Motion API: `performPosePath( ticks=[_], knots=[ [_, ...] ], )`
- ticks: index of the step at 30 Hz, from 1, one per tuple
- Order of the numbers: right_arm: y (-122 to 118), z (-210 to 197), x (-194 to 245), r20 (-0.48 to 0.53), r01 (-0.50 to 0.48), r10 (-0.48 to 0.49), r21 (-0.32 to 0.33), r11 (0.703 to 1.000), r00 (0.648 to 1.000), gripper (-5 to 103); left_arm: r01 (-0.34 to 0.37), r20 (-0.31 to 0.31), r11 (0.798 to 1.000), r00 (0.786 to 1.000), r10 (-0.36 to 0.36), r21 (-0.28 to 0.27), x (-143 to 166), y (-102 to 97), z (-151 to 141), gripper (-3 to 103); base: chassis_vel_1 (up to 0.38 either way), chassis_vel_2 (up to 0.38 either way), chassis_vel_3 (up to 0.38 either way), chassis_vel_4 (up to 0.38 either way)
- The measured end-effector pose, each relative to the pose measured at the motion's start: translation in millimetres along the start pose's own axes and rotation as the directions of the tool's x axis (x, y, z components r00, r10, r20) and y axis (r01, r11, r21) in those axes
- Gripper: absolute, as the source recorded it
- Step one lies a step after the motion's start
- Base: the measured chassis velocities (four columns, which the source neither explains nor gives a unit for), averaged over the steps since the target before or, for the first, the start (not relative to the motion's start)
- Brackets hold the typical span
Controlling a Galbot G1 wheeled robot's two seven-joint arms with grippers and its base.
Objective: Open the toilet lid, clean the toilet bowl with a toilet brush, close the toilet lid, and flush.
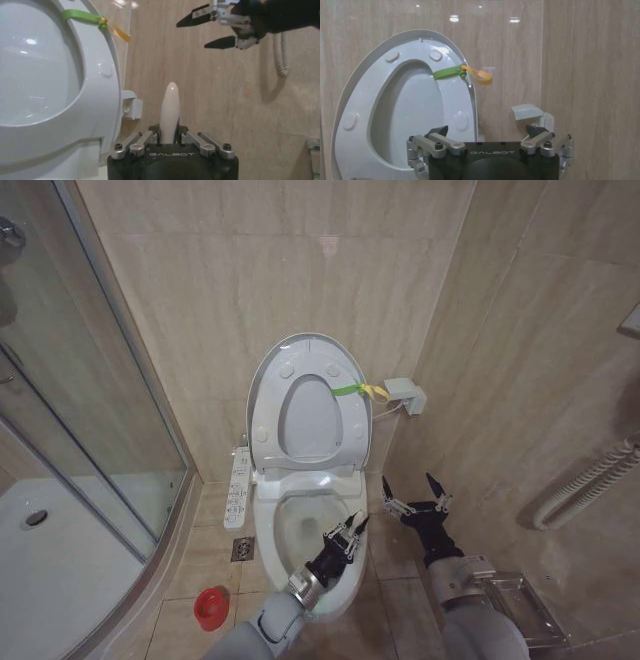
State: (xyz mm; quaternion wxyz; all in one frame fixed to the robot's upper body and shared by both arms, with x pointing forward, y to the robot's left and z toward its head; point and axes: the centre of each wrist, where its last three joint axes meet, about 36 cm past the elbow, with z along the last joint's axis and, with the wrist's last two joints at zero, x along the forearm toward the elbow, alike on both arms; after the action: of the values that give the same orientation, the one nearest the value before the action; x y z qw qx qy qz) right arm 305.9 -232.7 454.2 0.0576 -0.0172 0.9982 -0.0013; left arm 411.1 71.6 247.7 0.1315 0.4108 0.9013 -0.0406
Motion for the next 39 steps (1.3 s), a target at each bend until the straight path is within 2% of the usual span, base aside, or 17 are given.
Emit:
performPosePath(
  ticks=[3,5,6,10,13,16,22,27,31,32,34,39],
  knots=[
    [0.0,0.0,0.0,0.0,0.0,0.0,0.0,1.0,1.0,100,0.013,-0.02,1.0,1.0,-0.014,-0.01,5.7,8.6,6.7,20,0.0,0.0,0.0,0.0],
    [0.0,0.0,0.0,0.0,0.0,0.0,0.0,1.0,1.0,100,0.037,-0.046,0.999,0.998,-0.038,-0.027,14.7,24.0,17.3,20,0.0,0.0,0.0,0.0],
    [0.0,0.0,0.0,0.0,0.0,0.0,0.0,1.0,1.0,100,0.037,-0.046,0.999,0.998,-0.038,-0.027,14.7,24.0,17.3,20,0.0,0.0,0.0,0.0],
    [0.0,0.0,0.0,0.0,0.0,0.0,0.0,1.0,1.0,100,0.08,-0.089,0.995,0.992,-0.085,-0.059,31.2,51.6,34.1,20,0.0,0.0,0.0,0.0],
    [0.0,0.0,0.0,0.0,0.0,0.0,0.0,1.0,1.0,100,0.084,-0.092,0.994,0.992,-0.09,-0.064,34.1,55.9,35.0,20,0.0,0.0,0.0,0.0],
    [0.0,0.0,0.0,0.0,0.0,0.0,0.0,1.0,1.0,100,0.078,-0.073,0.995,0.994,-0.082,-0.058,29.3,51.5,30.4,20,0.0,0.0,0.0,0.0],
    [0.0,0.0,0.0,0.0,0.0,0.0,0.0,1.0,1.0,100,0.015,-0.013,1.0,1.0,-0.015,-0.012,10.6,19.2,18.3,20,0.0,0.0,0.0,0.0],
    [0.0,0.0,0.0,0.0,0.0,0.0,0.0,1.0,1.0,100,0.017,-0.025,1.0,1.0,-0.017,-0.009,11.9,22.1,24.9,20,0.0,0.0,0.0,0.0],
    [0.0,0.0,0.0,0.0,0.0,0.0,0.0,1.0,1.0,100,0.07,-0.065,0.997,0.995,-0.073,-0.044,16.1,58.6,39.3,20,0.0,0.0,0.0,0.0],
    [0.0,0.0,0.0,0.0,0.0,0.0,0.0,1.0,1.0,100,0.07,-0.065,0.997,0.995,-0.073,-0.044,16.1,58.6,39.3,20,0.0,0.0,0.0,0.0],
    [0.0,0.0,0.0,0.0,0.0,0.0,0.0,1.0,1.0,100,0.083,-0.071,0.994,0.994,-0.088,-0.068,13.7,76.0,43.2,20,0.0,0.0,0.0,0.0],
    [0.0,0.0,0.0,0.0,0.0,0.0,0.0,1.0,1.0,100,0.073,-0.052,0.995,0.996,-0.077,-0.07,-2.8,78.8,38.6,20,0.0,0.0,0.0,0.0]
  ],
)
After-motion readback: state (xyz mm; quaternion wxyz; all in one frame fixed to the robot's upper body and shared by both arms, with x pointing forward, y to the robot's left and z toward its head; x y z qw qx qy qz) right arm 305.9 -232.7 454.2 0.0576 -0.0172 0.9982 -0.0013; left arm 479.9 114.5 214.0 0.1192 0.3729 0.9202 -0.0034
